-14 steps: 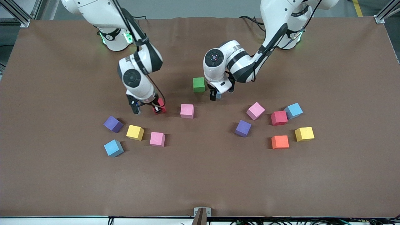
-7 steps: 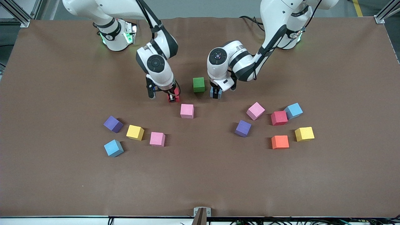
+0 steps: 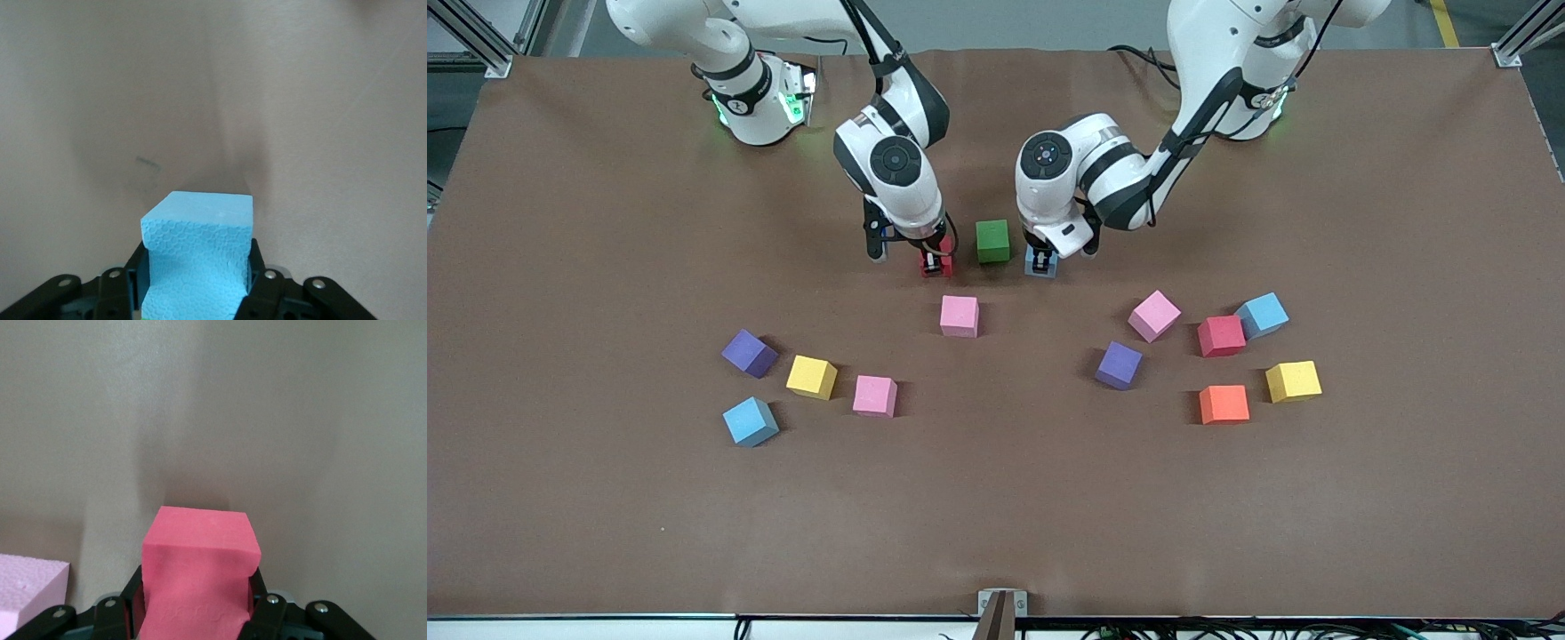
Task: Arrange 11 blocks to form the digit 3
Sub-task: 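Place the red and blue cubes on either side of the green cube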
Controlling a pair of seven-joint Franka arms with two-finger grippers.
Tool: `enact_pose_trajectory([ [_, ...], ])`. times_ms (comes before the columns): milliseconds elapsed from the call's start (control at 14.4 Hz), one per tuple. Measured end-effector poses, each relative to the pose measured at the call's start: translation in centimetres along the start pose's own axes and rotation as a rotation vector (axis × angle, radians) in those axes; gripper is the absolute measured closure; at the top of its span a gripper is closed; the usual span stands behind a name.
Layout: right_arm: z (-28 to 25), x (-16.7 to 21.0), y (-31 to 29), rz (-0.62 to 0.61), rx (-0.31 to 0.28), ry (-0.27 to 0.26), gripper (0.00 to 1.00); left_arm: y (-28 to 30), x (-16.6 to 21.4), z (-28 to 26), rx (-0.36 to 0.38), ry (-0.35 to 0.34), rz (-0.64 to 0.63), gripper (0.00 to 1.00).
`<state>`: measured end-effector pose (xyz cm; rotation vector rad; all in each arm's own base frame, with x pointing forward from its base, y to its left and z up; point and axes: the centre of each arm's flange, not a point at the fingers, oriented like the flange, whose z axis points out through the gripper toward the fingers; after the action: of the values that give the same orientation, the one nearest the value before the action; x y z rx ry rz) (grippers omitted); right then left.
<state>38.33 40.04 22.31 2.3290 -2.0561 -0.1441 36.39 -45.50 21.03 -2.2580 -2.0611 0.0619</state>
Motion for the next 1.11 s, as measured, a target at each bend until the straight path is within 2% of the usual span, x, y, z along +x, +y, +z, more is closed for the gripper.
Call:
enact_pose_trajectory([
  [485,-3.2,-0.2,0.0,0.031,0.041,-0.065,0.39,-3.2,-2.6,0.3,0.001,0.004,-0.106,0.42],
  [762,-2.0,0.3,0.8,0.027,0.050,-0.063,0.39,-3.1,-2.7,0.3,-0.002,-0.002,-0.120,0.42],
  [1108,-1.5,-1.4,2.2,-0.010,0.053,-0.065,0.39,-2.9,-2.9,0.2,-0.007,-0.014,-0.122,0.45],
])
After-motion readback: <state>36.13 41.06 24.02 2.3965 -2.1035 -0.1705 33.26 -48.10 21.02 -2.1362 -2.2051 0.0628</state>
